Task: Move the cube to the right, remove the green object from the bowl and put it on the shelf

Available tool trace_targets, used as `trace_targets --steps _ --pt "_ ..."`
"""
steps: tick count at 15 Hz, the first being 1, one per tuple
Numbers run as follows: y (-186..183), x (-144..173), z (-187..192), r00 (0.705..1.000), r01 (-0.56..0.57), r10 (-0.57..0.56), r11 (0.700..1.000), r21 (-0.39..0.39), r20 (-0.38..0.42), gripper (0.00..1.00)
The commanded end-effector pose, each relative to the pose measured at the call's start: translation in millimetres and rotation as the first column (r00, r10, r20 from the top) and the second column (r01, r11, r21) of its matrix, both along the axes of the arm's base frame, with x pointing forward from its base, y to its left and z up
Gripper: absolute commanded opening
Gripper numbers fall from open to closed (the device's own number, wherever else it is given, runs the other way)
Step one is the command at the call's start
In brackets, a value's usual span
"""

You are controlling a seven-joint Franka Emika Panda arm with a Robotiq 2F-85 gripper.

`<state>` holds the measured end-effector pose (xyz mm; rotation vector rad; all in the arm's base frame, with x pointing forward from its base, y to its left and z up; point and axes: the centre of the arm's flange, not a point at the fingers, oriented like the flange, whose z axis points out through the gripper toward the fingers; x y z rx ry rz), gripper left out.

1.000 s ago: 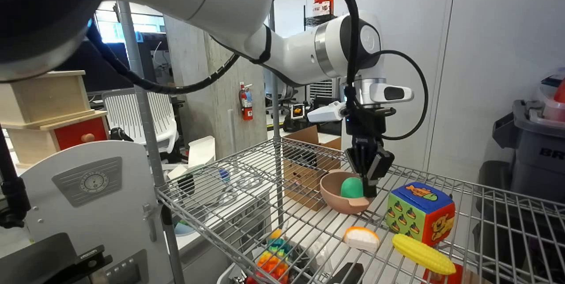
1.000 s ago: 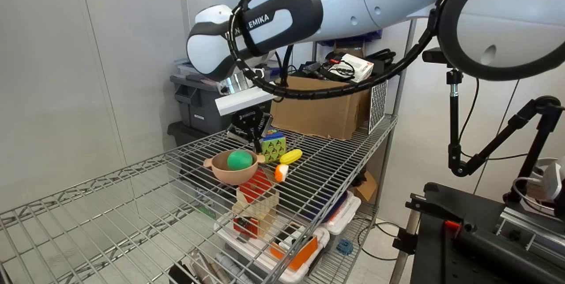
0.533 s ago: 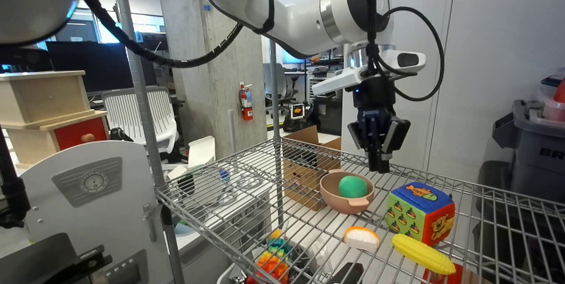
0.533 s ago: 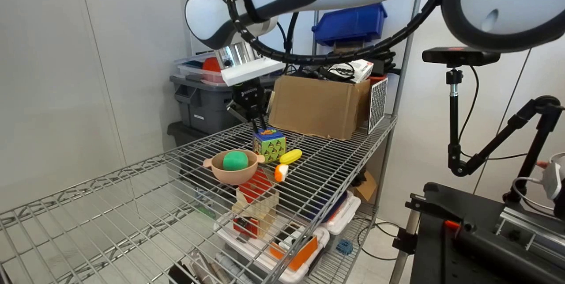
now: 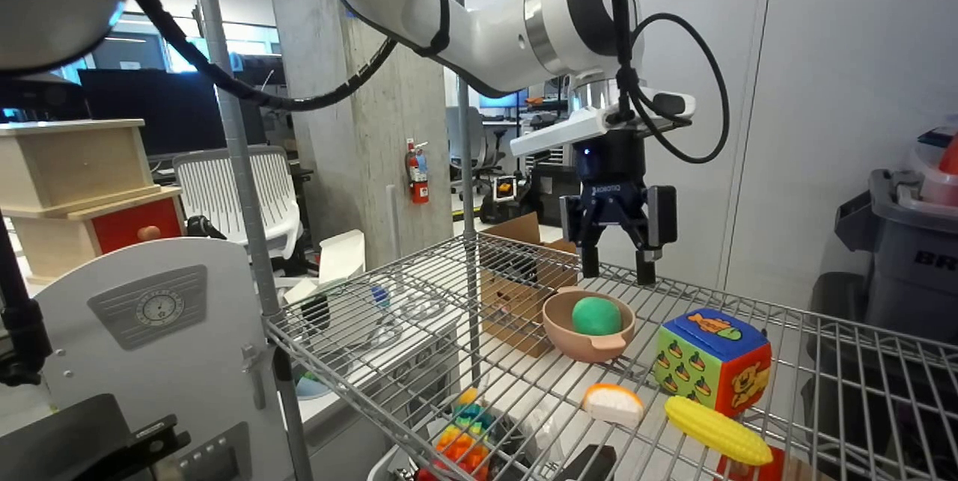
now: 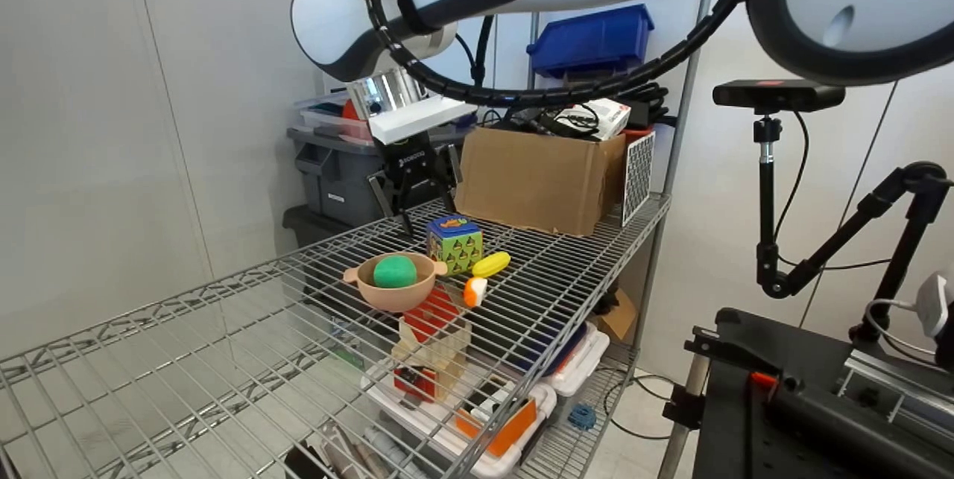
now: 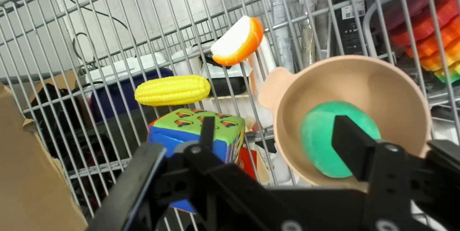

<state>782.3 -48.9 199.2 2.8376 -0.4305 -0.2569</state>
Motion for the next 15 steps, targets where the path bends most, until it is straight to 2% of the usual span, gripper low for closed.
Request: trace_targets --steps 1,6,10,15 --pt "16.7 36.7 -7.5 0.998 -0.059 0.060 0.998 0.034 -0.029 1.00" --pt "37.9 68.8 -39.3 0.997 -0.063 0.065 0.997 0.051 -0.036 1.00" --pt "55.8 65.4 -57.9 0.996 -0.076 0.077 0.996 0.041 -0.041 1.00" --pt "66.8 73.7 -56.3 0.994 -0.073 0.072 0.997 0.015 0.079 1.00"
